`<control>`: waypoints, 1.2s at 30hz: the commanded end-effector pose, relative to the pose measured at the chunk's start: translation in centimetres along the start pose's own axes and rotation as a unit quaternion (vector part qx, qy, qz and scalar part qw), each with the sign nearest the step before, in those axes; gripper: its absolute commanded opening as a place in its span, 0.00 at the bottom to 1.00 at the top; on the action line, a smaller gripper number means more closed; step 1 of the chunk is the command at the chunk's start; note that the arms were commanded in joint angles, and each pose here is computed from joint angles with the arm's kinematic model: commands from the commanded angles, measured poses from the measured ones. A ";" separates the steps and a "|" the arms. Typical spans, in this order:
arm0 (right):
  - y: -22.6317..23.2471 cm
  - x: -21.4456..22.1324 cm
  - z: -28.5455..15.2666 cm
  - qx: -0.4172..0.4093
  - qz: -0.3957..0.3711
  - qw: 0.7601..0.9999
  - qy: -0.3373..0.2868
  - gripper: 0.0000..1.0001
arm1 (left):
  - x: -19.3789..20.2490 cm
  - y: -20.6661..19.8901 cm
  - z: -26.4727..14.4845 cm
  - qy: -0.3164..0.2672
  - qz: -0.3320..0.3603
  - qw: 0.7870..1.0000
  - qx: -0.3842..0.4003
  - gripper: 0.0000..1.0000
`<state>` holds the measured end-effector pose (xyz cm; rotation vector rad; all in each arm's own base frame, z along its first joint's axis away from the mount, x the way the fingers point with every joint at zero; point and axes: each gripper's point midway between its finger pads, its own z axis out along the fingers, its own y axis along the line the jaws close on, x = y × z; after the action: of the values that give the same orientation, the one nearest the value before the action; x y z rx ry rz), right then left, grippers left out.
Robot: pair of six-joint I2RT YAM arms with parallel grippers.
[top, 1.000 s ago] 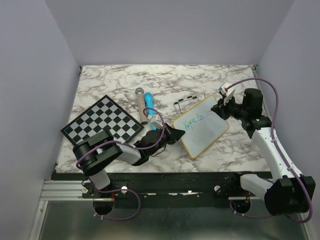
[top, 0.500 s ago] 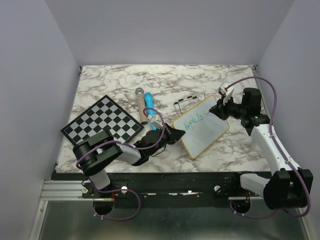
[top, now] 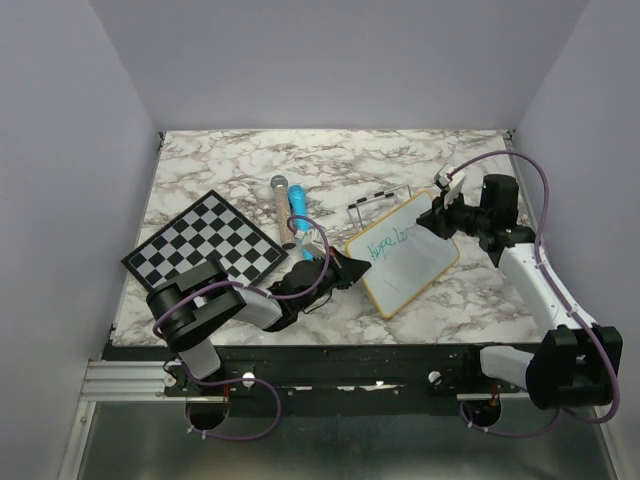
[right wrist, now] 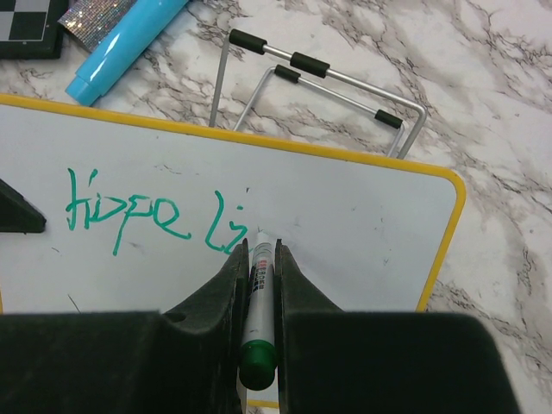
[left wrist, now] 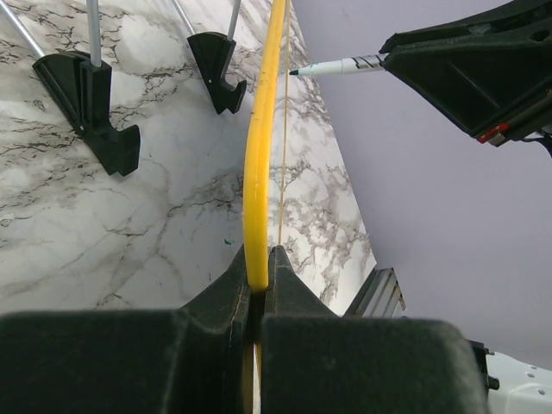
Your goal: Write a sentence on the whiteboard
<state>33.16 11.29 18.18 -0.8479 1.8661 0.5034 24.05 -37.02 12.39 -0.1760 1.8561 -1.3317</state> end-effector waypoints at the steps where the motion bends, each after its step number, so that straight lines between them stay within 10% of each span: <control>1: -0.6 0.2 0.4 0.008 0.007 1.000 -0.005 0.00 | 1.0 0.3 -0.1 0.021 0.010 1.000 0.005 0.00; 36: 1.5 2.3 0.2 -0.046 0.011 0.998 0.032 0.00 | 0.9 0.6 -0.3 0.017 0.011 1.000 0.000 0.00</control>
<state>32.81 11.84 17.03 -0.8946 1.8745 0.5552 24.13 -36.99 12.24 -0.1963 1.8636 -1.3405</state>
